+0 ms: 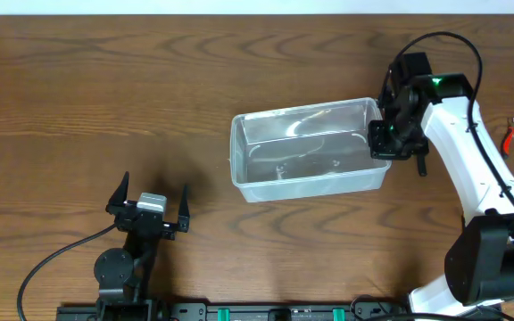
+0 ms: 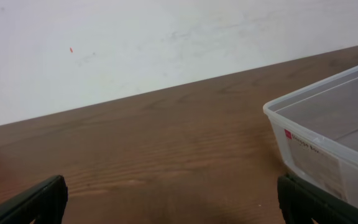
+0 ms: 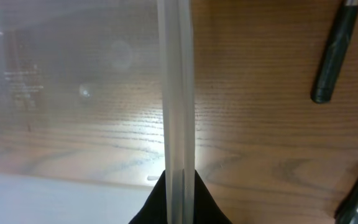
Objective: Pack container
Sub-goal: 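Drag the clear container rightward toward the table center with the right gripper, then lower the container and open the right gripper to release it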
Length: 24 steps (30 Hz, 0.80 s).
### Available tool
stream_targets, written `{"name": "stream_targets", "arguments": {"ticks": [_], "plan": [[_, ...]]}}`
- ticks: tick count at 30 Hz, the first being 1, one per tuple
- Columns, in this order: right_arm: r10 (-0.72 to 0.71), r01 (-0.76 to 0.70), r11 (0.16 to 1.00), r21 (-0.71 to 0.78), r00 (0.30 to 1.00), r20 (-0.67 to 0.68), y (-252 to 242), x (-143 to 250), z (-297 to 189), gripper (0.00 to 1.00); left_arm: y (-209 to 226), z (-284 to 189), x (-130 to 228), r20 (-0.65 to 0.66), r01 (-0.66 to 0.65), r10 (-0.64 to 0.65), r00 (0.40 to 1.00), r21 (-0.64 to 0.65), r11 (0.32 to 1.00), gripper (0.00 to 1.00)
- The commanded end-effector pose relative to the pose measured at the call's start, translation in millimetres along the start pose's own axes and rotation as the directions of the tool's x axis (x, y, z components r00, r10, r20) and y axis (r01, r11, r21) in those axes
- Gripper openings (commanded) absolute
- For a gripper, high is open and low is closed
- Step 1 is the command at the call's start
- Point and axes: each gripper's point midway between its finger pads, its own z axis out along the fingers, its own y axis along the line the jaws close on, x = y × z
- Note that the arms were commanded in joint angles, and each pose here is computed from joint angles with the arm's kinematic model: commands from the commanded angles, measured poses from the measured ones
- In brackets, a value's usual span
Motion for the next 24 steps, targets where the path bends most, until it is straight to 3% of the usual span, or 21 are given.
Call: {"name": "stream_targets", "arguments": {"ticks": [1, 24], "plan": [[-0.013, 0.014, 0.999, -0.031, 1.0, 0.008, 3.5, 6.6, -2.0, 0.01, -2.2, 0.9, 15.6, -0.044, 0.013, -0.013, 0.999, 0.007, 1.0, 0.98], [0.128, -0.123, 0.989, 0.081, 0.99, -0.06, -18.7, 33.6, 38.4, 0.01, -2.2, 0.9, 15.6, -0.044, 0.013, -0.013, 0.999, 0.007, 1.0, 0.98]]}}
